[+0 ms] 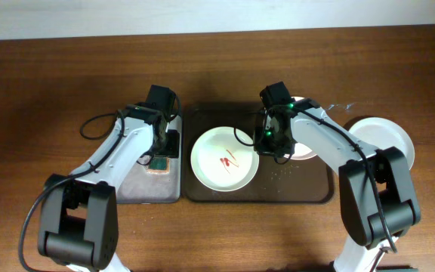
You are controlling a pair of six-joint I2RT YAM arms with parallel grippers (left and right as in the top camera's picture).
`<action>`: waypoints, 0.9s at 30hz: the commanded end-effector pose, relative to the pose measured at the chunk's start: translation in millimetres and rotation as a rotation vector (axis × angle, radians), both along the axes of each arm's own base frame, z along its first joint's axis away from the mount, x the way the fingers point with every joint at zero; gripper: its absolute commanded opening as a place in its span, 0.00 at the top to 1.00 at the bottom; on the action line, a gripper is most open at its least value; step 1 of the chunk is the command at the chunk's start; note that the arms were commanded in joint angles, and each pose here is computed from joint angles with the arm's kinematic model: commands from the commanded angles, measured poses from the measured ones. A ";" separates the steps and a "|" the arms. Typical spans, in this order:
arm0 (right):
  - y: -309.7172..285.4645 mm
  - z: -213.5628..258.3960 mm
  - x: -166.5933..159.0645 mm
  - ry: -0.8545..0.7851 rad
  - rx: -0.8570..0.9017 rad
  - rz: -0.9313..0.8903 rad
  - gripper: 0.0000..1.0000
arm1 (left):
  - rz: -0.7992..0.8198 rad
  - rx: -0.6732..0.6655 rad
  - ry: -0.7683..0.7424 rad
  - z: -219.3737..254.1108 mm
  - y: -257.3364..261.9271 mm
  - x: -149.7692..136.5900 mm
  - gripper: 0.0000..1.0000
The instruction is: Clean dirty plates on tray and stack at the side
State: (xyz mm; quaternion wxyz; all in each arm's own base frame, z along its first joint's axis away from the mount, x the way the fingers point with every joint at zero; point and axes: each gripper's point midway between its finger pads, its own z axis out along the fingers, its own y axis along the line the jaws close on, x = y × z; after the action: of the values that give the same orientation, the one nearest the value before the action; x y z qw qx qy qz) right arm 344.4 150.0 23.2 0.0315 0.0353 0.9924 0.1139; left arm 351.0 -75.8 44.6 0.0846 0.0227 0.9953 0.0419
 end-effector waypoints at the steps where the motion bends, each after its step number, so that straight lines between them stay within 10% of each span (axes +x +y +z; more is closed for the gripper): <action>1: 2.2 -6.2 -0.8 -0.027 -0.008 0.058 0.79 | 0.006 -0.005 -0.006 3.0 2.5 -0.8 0.33; 14: 32.7 42.1 64.7 -0.404 0.007 0.562 0.61 | 0.006 -0.005 -0.004 2.9 2.5 -1.1 0.32; 27: 37.4 -5.7 52.7 -0.283 0.035 0.566 0.73 | 0.006 -0.004 0.000 2.8 2.7 -2.1 0.32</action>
State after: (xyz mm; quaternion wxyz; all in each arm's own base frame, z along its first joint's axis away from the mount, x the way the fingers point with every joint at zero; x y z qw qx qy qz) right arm 402.4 179.1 19.5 0.1450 -0.2539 0.9479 0.1267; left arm 350.8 -75.8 44.6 0.0842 0.0226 0.9953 0.0420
